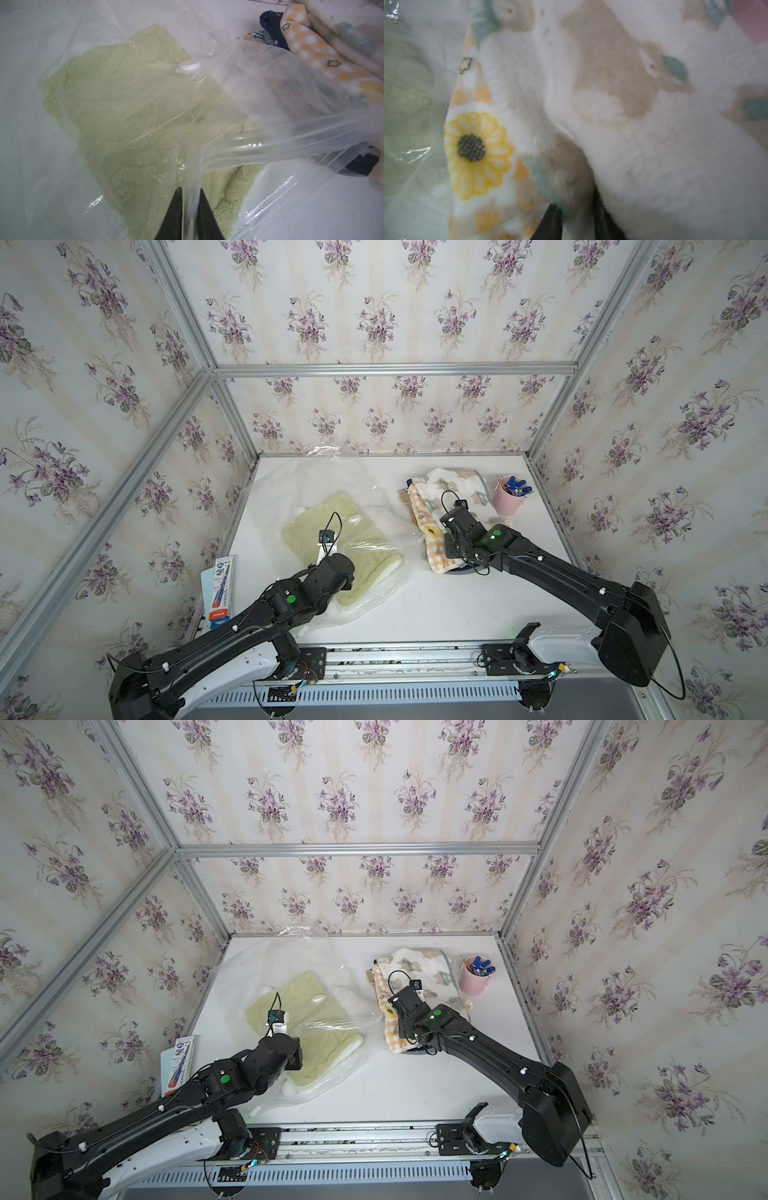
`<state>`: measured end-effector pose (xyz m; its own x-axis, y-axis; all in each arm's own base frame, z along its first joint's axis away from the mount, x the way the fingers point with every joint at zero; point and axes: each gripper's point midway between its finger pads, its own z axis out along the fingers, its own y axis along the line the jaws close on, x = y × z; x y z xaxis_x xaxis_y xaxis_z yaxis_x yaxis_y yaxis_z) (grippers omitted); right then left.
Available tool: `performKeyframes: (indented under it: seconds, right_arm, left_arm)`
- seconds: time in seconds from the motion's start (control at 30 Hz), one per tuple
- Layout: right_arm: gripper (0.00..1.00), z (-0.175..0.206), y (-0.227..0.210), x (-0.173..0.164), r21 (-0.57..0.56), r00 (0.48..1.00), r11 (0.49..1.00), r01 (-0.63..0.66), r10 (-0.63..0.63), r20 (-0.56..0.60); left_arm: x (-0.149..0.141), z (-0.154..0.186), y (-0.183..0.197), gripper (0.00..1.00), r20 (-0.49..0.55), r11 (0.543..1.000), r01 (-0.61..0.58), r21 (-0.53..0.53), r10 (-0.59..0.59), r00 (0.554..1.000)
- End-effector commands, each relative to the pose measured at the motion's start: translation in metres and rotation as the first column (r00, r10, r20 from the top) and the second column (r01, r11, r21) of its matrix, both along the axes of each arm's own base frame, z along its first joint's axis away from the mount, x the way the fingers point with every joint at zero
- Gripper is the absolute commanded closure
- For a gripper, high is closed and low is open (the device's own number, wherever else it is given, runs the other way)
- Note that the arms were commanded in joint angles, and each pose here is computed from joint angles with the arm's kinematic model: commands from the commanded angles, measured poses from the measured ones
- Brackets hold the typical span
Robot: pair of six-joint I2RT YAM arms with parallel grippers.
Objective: Take the blanket out of the vacuum bag
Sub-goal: Adjust the blanket at the center of the board.
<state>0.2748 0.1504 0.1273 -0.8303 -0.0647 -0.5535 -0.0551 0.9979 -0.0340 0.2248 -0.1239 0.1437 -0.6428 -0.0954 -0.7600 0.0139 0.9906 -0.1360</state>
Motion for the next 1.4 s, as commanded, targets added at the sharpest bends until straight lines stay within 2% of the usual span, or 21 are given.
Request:
performKeyframes:
  seconds: [0.0, 0.1, 0.23, 0.47, 0.57, 0.7, 0.87, 0.97, 1.07, 1.17, 1.23, 1.37]
  right_arm:
    - [0.85, 0.001, -0.001, 0.009, 0.026, 1.000, 1.000, 0.002, -0.003, 0.022]
    - [0.89, 0.005, 0.004, 0.009, 0.049, 1.000, 0.999, -0.019, 0.018, 0.023]
    - [1.00, 0.019, 0.009, 0.009, 0.105, 0.997, 0.993, -0.045, 0.038, 0.070]
    - [1.00, 0.061, 0.038, -0.004, 0.284, 0.984, 0.944, -0.169, 0.143, 0.111]
    - [1.00, 0.070, 0.053, -0.013, 0.345, 0.974, 0.911, -0.225, 0.208, 0.084]
    - [1.00, 0.072, 0.066, -0.023, 0.405, 0.962, 0.875, -0.263, 0.269, 0.043]
    - [1.00, 0.054, 0.073, -0.036, 0.431, 0.947, 0.858, -0.279, 0.321, -0.027]
    - [0.95, 0.035, 0.070, -0.038, 0.403, 0.942, 0.874, -0.270, 0.327, -0.078]
    - [0.91, 0.020, 0.078, -0.046, 0.437, 0.920, 0.854, -0.282, 0.370, -0.130]
    - [0.85, 0.013, 0.079, -0.049, 0.435, 0.913, 0.857, -0.278, 0.377, -0.159]
    - [0.78, 0.010, 0.078, -0.050, 0.428, 0.908, 0.860, -0.280, 0.381, -0.172]
    - [0.72, 0.026, 0.078, -0.044, 0.415, 0.916, 0.862, -0.292, 0.377, -0.139]
  left_arm:
    - [0.002, 0.004, 0.001, 0.86, 0.017, 1.000, 0.001, 0.012, -0.001, 1.000]
    - [0.003, 0.004, 0.003, 0.86, 0.021, 1.000, -0.001, 0.012, 0.001, 1.000]
    - [0.005, 0.003, 0.001, 0.86, 0.018, 1.000, -0.002, 0.004, 0.002, 1.000]
    - [0.006, 0.002, -0.006, 0.88, 0.004, 1.000, 0.014, -0.006, -0.014, 1.000]
    - [0.006, 0.003, -0.007, 0.88, 0.006, 1.000, 0.018, -0.018, -0.018, 1.000]
    - [0.005, 0.007, -0.006, 0.88, 0.014, 0.999, 0.020, -0.031, -0.020, 1.000]
    - [0.002, 0.009, -0.003, 0.89, 0.016, 0.999, 0.019, -0.036, -0.018, 1.000]
    - [0.001, 0.008, -0.002, 0.88, 0.016, 0.999, 0.016, -0.039, -0.015, 1.000]
    - [0.002, 0.006, -0.005, 0.89, 0.009, 0.999, 0.019, -0.044, -0.019, 1.000]
    - [0.002, 0.006, -0.006, 0.89, 0.007, 0.999, 0.022, -0.045, -0.022, 1.000]
    - [0.003, 0.005, -0.006, 0.89, 0.007, 0.999, 0.022, -0.045, -0.021, 1.000]
    - [0.003, 0.005, -0.007, 0.89, 0.007, 0.999, 0.022, -0.045, -0.022, 1.000]
